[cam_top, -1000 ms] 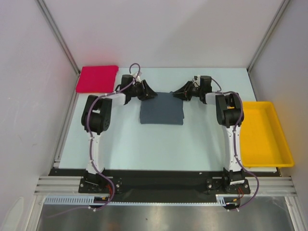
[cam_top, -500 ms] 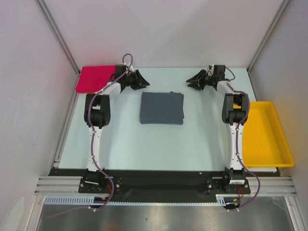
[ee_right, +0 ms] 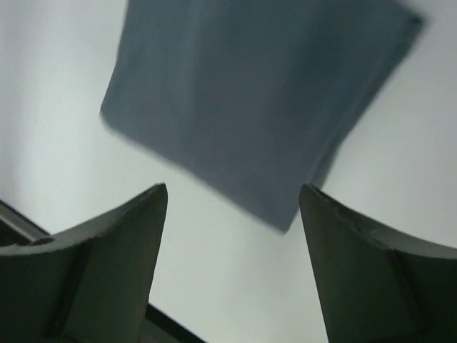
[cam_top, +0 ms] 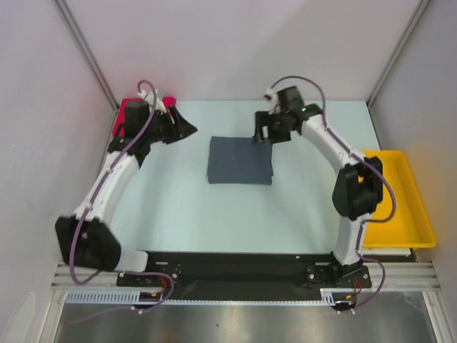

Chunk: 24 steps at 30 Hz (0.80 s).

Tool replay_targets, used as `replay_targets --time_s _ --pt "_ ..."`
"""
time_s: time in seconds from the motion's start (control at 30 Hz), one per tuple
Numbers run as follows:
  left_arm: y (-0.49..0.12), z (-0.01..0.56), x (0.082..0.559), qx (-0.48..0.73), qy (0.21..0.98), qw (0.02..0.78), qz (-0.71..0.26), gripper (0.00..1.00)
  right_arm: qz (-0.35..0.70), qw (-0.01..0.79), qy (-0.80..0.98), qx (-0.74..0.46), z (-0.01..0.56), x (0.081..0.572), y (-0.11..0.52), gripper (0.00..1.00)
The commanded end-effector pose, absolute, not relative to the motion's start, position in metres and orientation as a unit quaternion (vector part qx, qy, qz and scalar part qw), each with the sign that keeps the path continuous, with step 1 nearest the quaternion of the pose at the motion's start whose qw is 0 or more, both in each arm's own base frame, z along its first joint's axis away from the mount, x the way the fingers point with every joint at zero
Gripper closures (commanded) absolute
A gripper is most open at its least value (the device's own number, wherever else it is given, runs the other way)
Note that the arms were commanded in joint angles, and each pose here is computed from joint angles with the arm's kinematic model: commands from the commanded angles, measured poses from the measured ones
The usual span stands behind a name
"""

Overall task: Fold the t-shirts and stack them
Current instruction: Fold the tshirt, then neatly place the folded tshirt to the corner

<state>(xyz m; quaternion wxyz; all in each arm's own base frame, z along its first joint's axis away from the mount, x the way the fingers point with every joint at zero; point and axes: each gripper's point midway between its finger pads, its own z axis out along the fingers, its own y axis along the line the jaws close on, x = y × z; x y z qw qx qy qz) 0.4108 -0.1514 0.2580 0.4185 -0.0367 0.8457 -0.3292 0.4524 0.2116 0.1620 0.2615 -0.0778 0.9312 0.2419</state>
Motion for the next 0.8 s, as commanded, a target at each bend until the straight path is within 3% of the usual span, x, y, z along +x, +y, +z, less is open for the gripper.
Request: replay_targets --time_s 0.0,0.2,0.37,0.47,0.77 --pt "-0.128 0.209 0.356 -0.100 0.876 0.372 -0.289 0.45 0.097 0.340 0.910 -0.218 0.180 0.411 0.220 0.19" --pt "-0.111 0.163 0.296 -0.147 0.886 0.334 -0.286 0.45 -0.013 0.437 0.769 -0.466 0.173 0.350 0.301 0.13" --pt "-0.063 0.160 0.280 -0.255 0.861 0.364 -0.249 0.44 -0.078 0.417 0.648 -0.633 0.123 0.312 0.351 0.05" --pt "-0.055 0.154 0.275 -0.297 0.851 0.354 -0.250 0.44 -0.105 0.395 0.625 -0.665 0.093 0.313 0.371 0.07" --pt "-0.045 0.137 0.273 -0.329 0.843 0.327 -0.272 0.43 -0.145 0.398 0.579 -0.697 0.058 0.342 0.404 0.27"
